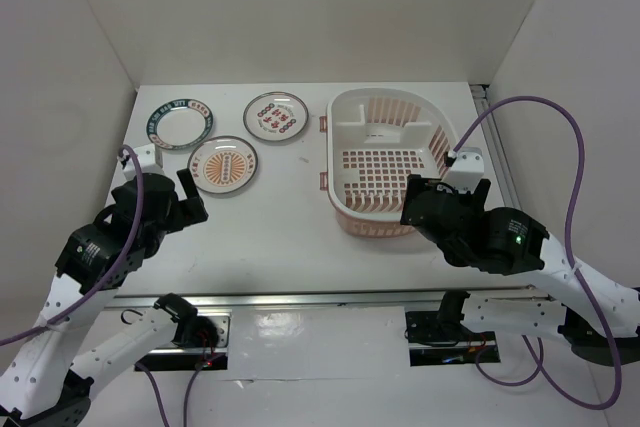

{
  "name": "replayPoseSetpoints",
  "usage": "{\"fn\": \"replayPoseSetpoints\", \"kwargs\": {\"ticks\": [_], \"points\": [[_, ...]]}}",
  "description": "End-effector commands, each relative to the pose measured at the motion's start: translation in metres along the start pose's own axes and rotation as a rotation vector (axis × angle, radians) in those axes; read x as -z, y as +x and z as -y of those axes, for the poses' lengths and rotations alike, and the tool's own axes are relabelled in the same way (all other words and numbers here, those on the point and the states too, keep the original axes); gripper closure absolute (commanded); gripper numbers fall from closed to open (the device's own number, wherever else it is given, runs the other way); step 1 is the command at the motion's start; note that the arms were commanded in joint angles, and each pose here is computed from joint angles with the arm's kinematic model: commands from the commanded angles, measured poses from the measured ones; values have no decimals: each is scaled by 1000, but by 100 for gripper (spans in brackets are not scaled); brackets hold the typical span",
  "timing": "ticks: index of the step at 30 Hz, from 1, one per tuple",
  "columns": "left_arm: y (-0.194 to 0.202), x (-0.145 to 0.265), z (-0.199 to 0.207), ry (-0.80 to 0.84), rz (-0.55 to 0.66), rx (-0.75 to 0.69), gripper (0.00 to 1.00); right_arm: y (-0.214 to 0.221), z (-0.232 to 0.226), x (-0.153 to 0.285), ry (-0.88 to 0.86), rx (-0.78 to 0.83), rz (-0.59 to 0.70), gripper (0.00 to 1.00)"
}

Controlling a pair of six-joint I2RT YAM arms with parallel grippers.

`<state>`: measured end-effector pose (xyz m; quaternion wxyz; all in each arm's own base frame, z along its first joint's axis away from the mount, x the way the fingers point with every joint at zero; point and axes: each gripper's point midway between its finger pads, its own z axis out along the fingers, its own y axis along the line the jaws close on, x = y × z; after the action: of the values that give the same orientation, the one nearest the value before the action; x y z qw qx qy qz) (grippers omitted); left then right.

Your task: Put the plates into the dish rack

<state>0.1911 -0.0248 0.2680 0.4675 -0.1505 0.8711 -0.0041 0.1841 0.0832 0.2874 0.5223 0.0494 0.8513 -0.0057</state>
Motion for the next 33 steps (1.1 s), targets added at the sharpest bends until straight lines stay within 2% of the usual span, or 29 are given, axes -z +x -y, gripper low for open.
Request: {"fn": "replayPoseSetpoints", "kwargs": {"ticks": [1, 5, 9, 11, 12, 13, 14, 16, 17, 19, 21, 23, 27, 28, 29, 33], "points": [[-5, 2, 1, 4, 25, 20, 0, -6, 6, 2, 21, -14, 22, 0], [1, -3, 5, 6, -5, 25, 0, -7, 0, 2, -5, -18, 18, 0], [13, -15, 35, 130, -54, 39, 0, -12, -23, 0, -99, 8, 35, 0], [11, -19, 70, 280, -60, 70, 0, -19, -40, 0, -172, 55, 57, 0], [21, -29, 83, 311, -100, 74, 0, -27, -61, 2, -251, 18, 77, 0], [12, -32, 102, 379, -75, 106, 0, -32, -68, 4, -281, 10, 91, 0], [15, -32, 116, 444, -100, 106, 0, -36, -74, 6, -310, 21, 106, 0], [23, -50, 127, 432, -128, 167, 0, -44, -94, 7, -370, 7, 123, 0], [14, -58, 132, 436, -89, 214, 0, -45, -102, 5, -385, 30, 128, 0], [23, -85, 129, 387, -98, 288, 0, -50, -121, 7, -447, 28, 141, 0], [11, -112, 117, 338, -49, 395, 0, -52, -138, 6, -482, 46, 143, 0], [26, -149, 86, 238, -77, 482, 0, -52, -148, 5, -501, 59, 141, 0], [52, -188, 57, 219, -89, 666, 0, -51, -165, 4, -549, 88, 142, 0], [68, -194, 51, 210, -104, 683, 0, -51, -170, 3, -562, 85, 142, 0], [60, -200, 51, 228, -66, 693, 0, -50, -171, 4, -570, 97, 141, 0], [66, -229, 37, 171, -60, 755, 0, -47, -178, 4, -597, 107, 137, 0]]}}
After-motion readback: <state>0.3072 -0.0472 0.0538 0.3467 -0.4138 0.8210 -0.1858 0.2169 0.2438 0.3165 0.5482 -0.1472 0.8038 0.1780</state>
